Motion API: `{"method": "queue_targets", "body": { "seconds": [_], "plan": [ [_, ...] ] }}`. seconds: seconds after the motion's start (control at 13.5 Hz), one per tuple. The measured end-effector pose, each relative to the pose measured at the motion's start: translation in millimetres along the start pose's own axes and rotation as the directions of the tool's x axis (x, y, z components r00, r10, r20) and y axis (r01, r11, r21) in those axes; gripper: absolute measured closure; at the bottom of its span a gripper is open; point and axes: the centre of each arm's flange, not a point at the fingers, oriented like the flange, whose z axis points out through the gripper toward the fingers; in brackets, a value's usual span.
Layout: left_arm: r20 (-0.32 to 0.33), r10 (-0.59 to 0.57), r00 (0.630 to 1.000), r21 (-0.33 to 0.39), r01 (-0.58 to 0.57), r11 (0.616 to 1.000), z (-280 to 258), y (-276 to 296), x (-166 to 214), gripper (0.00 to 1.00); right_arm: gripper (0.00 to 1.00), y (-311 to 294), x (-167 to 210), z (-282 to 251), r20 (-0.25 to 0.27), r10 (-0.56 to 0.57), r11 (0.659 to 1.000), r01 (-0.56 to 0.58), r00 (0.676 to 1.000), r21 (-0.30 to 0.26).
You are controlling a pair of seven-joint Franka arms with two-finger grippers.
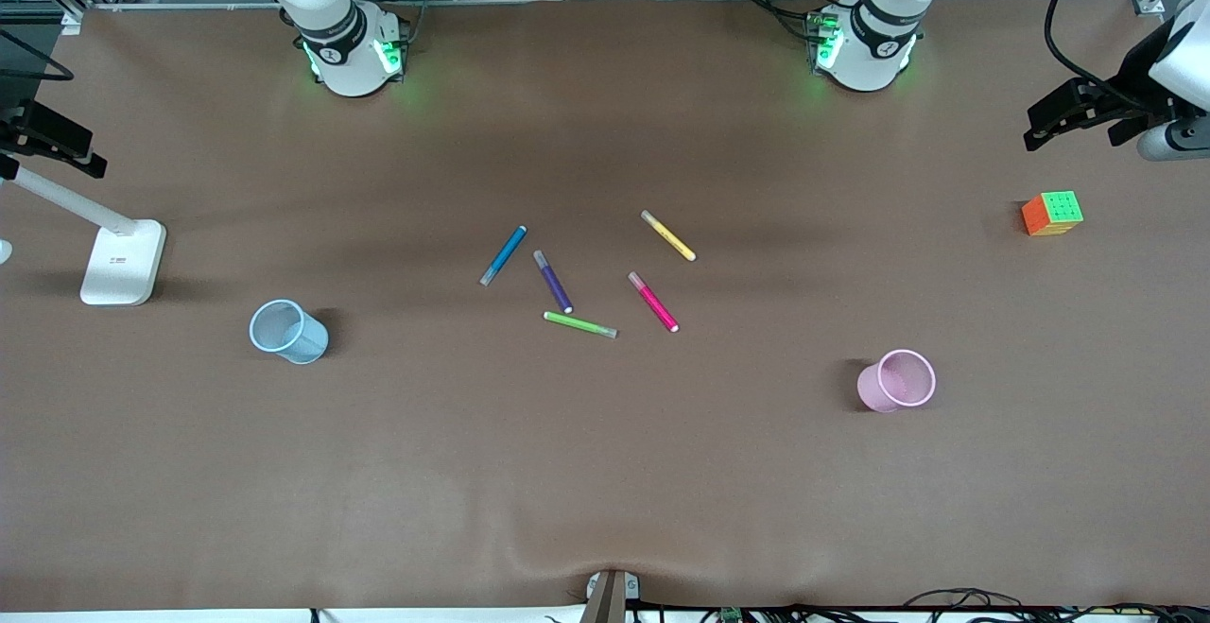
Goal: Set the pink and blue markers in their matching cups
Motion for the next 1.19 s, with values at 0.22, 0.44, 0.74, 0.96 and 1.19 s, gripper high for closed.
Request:
{"method": "queue_targets", "body": {
  "seconds": [0.22, 0.44, 0.74, 0.96, 1.19],
  "plan": [
    [-0.004, -0.002, 1.000, 0.013, 0.002, 1.000, -3.3, -2.2, 0.1, 0.00, 0.00, -0.6, 0.0, 0.0, 0.000, -0.001, 1.000, 0.001, 1.000, 0.001],
    [-0.012, -0.006, 1.000, 0.016, 0.006, 1.000, -8.6, -4.4, 2.7, 0.00, 0.00, -0.6, 0.0, 0.0, 0.000, -0.001, 1.000, 0.001, 1.000, 0.001],
    [-0.006, -0.005, 1.000, 0.017, 0.005, 1.000, -7.5, -3.7, 5.7, 0.00, 0.00, -0.6, 0.0, 0.0, 0.000, -0.001, 1.000, 0.001, 1.000, 0.001],
    [-0.002, -0.004, 1.000, 0.017, 0.004, 1.000, -6.5, -3.0, 6.2, 0.00, 0.00, -0.6, 0.0, 0.0, 0.000, -0.001, 1.000, 0.001, 1.000, 0.001],
    [-0.002, -0.001, 1.000, 0.017, 0.001, 1.000, -6.8, -1.5, 6.0, 0.00, 0.00, -1.3, 0.1, 0.0, 0.000, -0.002, 1.000, 0.002, 1.000, 0.001]
  ]
}}
